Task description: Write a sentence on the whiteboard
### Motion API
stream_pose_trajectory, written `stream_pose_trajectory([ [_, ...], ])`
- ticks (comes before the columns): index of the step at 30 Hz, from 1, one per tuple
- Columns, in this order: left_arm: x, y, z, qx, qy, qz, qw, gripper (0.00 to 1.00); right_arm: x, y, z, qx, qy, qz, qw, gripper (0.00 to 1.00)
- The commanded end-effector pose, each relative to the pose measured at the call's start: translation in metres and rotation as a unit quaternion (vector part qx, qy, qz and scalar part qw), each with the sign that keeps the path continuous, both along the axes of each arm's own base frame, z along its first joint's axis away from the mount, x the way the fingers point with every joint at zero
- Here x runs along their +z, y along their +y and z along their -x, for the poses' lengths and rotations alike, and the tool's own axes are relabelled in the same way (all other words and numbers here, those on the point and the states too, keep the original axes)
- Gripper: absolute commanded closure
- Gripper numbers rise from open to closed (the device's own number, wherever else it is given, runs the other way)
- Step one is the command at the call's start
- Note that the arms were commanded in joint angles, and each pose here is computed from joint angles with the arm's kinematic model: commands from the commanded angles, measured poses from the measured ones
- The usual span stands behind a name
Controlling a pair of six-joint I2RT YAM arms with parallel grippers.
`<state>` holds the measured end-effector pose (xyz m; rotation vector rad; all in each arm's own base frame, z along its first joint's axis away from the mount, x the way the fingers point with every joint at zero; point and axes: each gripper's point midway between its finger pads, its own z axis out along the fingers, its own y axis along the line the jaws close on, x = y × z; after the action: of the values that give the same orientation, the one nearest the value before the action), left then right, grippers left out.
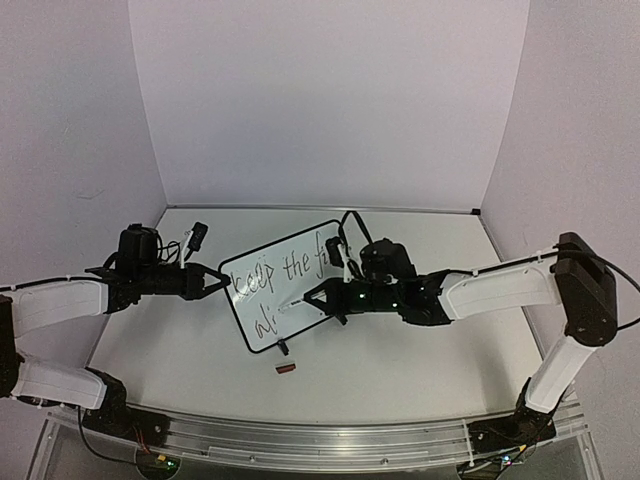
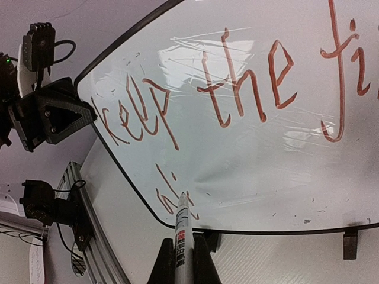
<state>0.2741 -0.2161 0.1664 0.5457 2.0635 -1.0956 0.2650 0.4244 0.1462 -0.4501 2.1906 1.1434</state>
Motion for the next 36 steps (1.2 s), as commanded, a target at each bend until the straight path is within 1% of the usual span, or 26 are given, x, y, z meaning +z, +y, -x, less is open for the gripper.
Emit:
stream_pose_trajectory([
  [1,0.013,0.007,-0.014,0.023,-0.04,-0.019,0.999,1.0,0.011,0.01,-0.014,-0.005,-0.014,-0.016,1.0,1.0],
  [6,0.013,0.007,-0.015,0.023,-0.04,-0.02,0.999,1.0,0.007,0.014,-0.015,0.002,-0.006,-0.017,1.0,1.0],
  [13,0.012,0.007,-0.015,0.023,-0.039,-0.021,0.999,1.0,-0.002,0.006,-0.02,-0.018,0.003,-0.009,1.0,1.0],
  [28,0.01,0.006,-0.015,0.022,-0.039,-0.021,0.999,1.0,-0.045,-0.012,-0.007,-0.03,0.054,0.025,0.998,1.0],
  [32,0.01,0.007,-0.015,0.022,-0.038,-0.021,0.999,1.0,-0.04,-0.011,-0.01,-0.034,0.046,0.023,0.998,1.0],
  [36,0.01,0.007,-0.014,0.022,-0.038,-0.02,0.999,1.0,-0.025,-0.009,-0.017,-0.041,0.028,0.013,0.999,1.0],
])
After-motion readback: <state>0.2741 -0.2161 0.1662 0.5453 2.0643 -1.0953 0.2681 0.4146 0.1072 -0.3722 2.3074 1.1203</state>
